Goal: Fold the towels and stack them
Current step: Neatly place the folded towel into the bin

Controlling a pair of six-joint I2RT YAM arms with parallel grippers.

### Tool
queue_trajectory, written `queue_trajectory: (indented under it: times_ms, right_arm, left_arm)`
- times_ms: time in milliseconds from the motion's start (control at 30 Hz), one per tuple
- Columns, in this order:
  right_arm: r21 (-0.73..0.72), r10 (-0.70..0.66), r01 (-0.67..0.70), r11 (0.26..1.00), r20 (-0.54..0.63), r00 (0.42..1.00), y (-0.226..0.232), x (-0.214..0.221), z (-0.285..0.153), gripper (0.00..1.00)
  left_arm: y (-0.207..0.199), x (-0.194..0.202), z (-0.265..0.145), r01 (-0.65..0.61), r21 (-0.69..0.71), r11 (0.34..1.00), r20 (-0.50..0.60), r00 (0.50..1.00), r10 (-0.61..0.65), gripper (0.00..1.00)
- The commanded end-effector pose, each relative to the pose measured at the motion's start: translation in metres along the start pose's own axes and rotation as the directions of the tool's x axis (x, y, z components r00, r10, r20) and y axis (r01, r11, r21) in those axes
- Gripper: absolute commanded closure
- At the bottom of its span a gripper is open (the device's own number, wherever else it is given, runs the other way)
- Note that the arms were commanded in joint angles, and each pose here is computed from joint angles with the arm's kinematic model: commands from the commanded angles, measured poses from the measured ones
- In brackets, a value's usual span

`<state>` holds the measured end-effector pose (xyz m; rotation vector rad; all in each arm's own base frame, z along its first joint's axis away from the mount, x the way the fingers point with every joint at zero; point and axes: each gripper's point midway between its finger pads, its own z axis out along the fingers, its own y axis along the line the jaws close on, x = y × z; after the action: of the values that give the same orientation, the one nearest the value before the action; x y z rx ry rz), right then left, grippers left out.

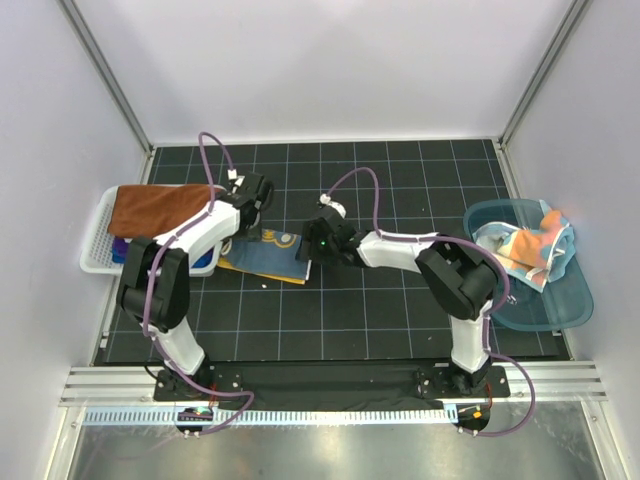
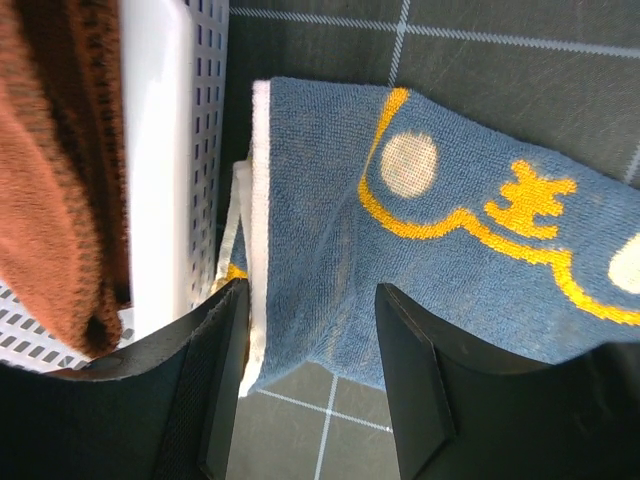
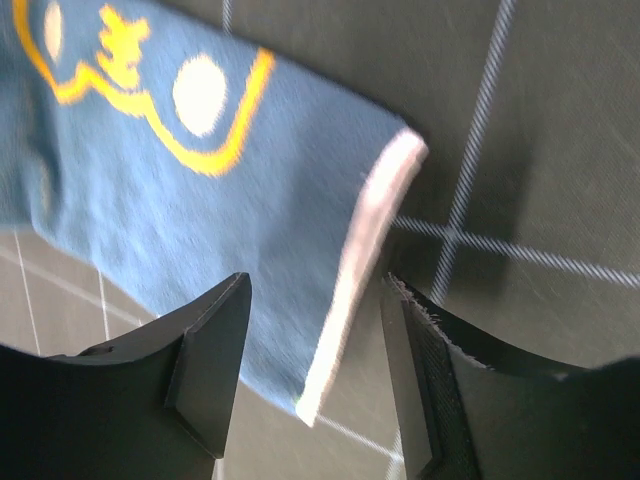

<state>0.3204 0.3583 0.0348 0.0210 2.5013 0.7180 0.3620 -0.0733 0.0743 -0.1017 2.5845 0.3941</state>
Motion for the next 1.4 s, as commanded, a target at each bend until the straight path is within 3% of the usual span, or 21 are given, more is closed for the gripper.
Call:
queue_trajectory:
  times_ms: [0, 200, 333, 533, 767, 933, 1133, 1233, 1367]
  right_arm:
    - [0.028, 0.019, -0.023, 0.999, 0.126, 0.992, 0.027, -0.031, 0.004, 0.39]
    - [0.301, -0.089, 0.063, 0.952, 0.075, 0.993, 0.007, -0.023, 0.008, 0.62]
    - [0.384, -0.13, 0.107, 0.917, 0.034, 0.991, -0.009, -0.018, 0.01, 0.74]
    - [0.484, -0.197, 0.183, 0.856, -0.023, 0.98, -0.04, -0.007, 0.005, 0.82]
    - [0.581, -0.281, 0.279, 0.764, -0.089, 0.955, -0.085, 0.0, -0.02, 0.83]
    - [0.58, -0.298, 0.296, 0.759, -0.095, 0.95, -0.11, -0.004, -0.047, 0.82]
    - [0.48, -0.272, 0.256, 0.839, -0.038, 0.962, -0.118, -0.015, -0.076, 0.77]
    - [0.42, -0.242, 0.218, 0.881, 0.005, 0.97, -0.113, -0.019, -0.087, 0.65]
    - [0.386, -0.214, 0.173, 0.906, 0.065, 0.975, -0.104, -0.025, -0.104, 0.58]
  left_arm:
    - [0.003, -0.024, -0.018, 0.037, 0.06, 0.998, 0.063, 0.997, -0.041, 0.43]
    - [0.003, -0.026, -0.019, 0.064, 0.098, 0.993, 0.056, 0.996, -0.07, 0.43]
    - [-0.001, -0.026, -0.02, 0.081, 0.128, 0.989, 0.051, 0.995, -0.088, 0.42]
    - [-0.006, -0.022, -0.018, 0.096, 0.158, 0.983, 0.035, 0.994, -0.103, 0.42]
    - [-0.012, -0.023, -0.024, 0.111, 0.208, 0.972, 0.037, 0.992, -0.121, 0.41]
    - [-0.026, -0.019, -0.031, 0.128, 0.295, 0.947, 0.02, 0.99, -0.14, 0.38]
    - [-0.055, -0.007, -0.033, 0.158, 0.423, 0.892, -0.039, 0.987, -0.157, 0.37]
    - [-0.07, -0.001, -0.033, 0.16, 0.484, 0.86, -0.076, 0.987, -0.142, 0.37]
    - [-0.086, 0.014, -0.03, 0.17, 0.546, 0.821, -0.133, 0.984, -0.116, 0.36]
